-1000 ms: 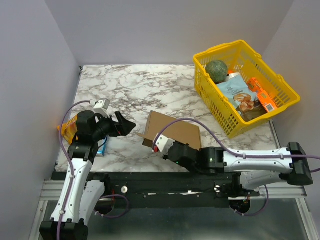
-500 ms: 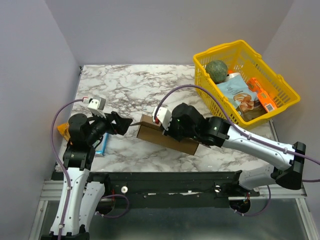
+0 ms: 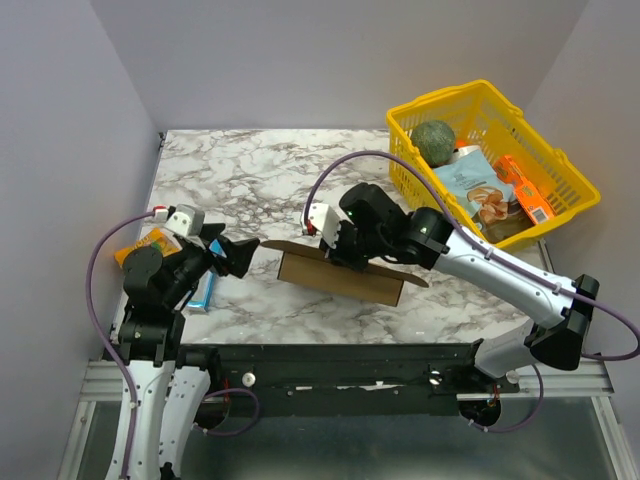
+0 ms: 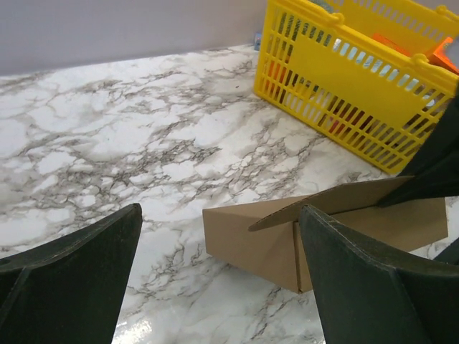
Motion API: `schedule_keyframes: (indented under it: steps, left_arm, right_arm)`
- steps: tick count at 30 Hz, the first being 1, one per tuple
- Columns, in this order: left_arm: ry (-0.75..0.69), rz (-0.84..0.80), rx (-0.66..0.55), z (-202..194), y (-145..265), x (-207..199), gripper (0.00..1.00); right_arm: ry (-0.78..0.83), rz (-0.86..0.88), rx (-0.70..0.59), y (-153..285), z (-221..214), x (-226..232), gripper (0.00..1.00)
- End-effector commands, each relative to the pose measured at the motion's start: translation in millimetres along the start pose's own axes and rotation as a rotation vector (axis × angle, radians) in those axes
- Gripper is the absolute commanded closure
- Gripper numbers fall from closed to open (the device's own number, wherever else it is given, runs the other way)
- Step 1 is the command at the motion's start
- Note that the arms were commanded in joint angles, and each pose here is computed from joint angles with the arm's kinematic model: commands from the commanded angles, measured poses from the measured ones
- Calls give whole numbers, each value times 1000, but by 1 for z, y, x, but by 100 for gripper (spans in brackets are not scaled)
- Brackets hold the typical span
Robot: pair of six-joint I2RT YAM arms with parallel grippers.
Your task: Fold the paper box
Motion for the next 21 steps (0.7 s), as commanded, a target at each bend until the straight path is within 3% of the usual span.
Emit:
schedule_keyframes:
  steps: [1,5,8,21]
  left_arm:
    - [-114,-163,-46,21,7,-28,1]
    - [-105,-419,16,13,6,-61,1]
    - [-105,-457,67,5,2,-63,1]
    - [-170,-381,213,-19,-19,-51,1]
  right_arm:
    - [-8,87,47,4,-11,7,98]
    - [-10,110,51,3,-15,7,99]
    - [-16,126,50,2,-17,6,99]
    - [-20,148,57,-5,-23,5,99]
Point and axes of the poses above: each gripper's point midway between its finger pads, its own y axis back along the fingers, its own x axis along the line the jaws close on, z = x × y, the point moved 1 cm from there along y, back along the fingers, and after that the axes turned 2 degrees about -y, right-handed, at the moved point
